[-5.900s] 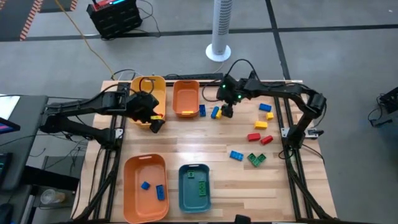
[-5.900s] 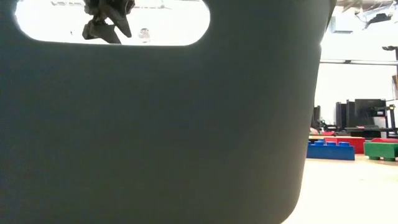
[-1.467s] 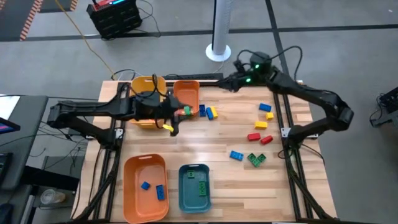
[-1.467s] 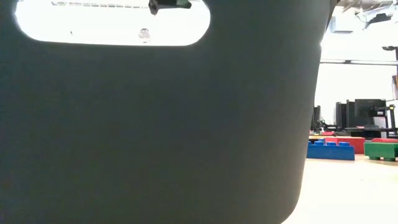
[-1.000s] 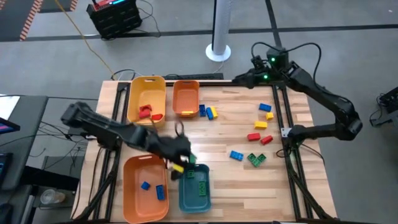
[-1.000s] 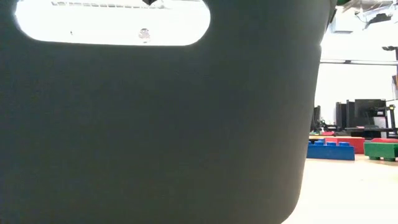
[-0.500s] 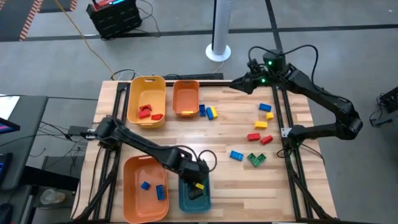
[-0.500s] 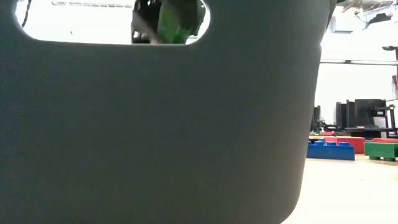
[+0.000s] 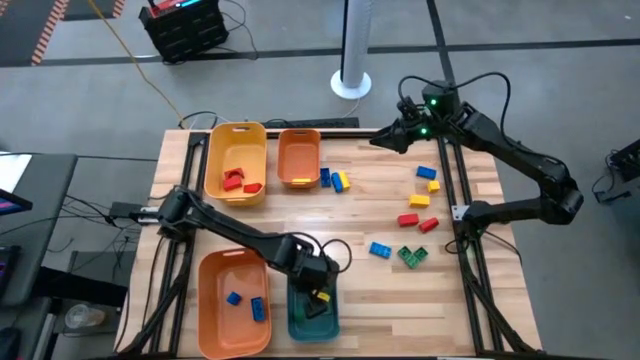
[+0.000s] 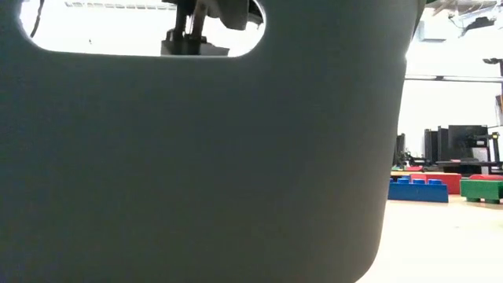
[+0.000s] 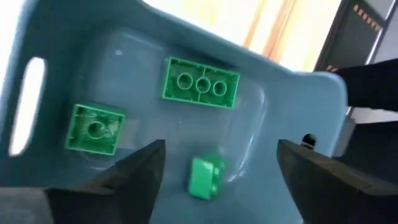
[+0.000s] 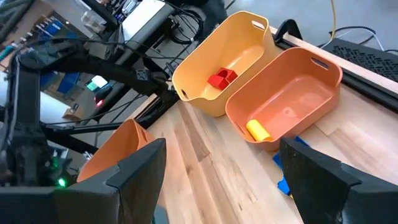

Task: Sort blocks
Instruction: Put the blue game piece into the large orange bin

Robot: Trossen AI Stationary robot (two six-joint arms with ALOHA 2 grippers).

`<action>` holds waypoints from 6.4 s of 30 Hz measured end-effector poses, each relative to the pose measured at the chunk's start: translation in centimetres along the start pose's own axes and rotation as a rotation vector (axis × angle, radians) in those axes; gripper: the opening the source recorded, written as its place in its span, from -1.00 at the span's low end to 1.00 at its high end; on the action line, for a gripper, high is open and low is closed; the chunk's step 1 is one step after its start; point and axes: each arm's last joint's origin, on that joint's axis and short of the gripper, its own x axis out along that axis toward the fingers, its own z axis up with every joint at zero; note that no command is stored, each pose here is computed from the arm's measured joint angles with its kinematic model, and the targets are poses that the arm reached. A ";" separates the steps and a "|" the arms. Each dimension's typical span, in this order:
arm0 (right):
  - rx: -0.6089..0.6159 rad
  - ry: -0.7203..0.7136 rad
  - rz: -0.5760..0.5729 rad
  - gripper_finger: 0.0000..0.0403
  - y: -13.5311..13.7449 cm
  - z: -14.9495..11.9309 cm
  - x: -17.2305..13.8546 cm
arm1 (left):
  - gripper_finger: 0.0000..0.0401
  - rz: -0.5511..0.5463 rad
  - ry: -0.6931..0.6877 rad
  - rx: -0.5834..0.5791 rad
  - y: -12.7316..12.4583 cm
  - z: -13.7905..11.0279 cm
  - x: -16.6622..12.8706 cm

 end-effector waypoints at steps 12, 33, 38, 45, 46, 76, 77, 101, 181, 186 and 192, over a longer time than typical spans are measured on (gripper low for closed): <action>-0.152 0.210 -0.178 0.58 -0.2 -2.7 0.5 | 0.38 0.273 -0.490 0.007 3.1 1.4 -13.1; -0.291 0.553 -0.297 0.57 4.3 -18.5 2.2 | 0.07 0.361 -0.655 0.121 14.4 2.0 -17.0; -0.374 0.591 -0.303 0.49 5.9 -20.8 4.8 | 0.07 0.339 -0.640 0.067 16.7 1.3 -17.7; -0.393 0.694 -0.318 0.42 6.3 -24.1 8.1 | 0.07 0.339 -0.643 0.055 18.9 1.1 -19.3; -0.385 0.701 -0.325 0.42 6.3 -24.4 8.5 | 0.07 0.336 -0.644 0.053 19.2 1.2 -19.4; -0.350 0.758 -0.277 -0.57 5.6 -26.8 11.9 | 0.07 0.475 -0.837 0.355 16.6 -3.5 -25.8; -0.340 0.740 -0.272 -0.57 5.6 -26.1 11.7 | 0.07 0.475 -0.879 0.366 16.3 -3.8 -26.4; -0.443 -0.119 0.047 -0.57 11.1 -5.3 8.1 | 0.49 0.115 -1.319 0.240 14.0 0.0 -28.0; -0.323 -0.169 -0.160 0.41 3.6 -0.5 2.4 | -0.27 -0.039 -0.010 -0.196 7.4 -15.7 -16.5; -0.349 -0.166 -0.159 0.41 3.6 -0.5 2.4 | -0.28 -0.018 0.045 -0.280 7.6 -17.0 -12.0; -0.350 -0.165 -0.159 0.41 3.6 -0.5 2.4 | -0.29 0.045 0.070 -0.355 8.1 -17.4 -10.0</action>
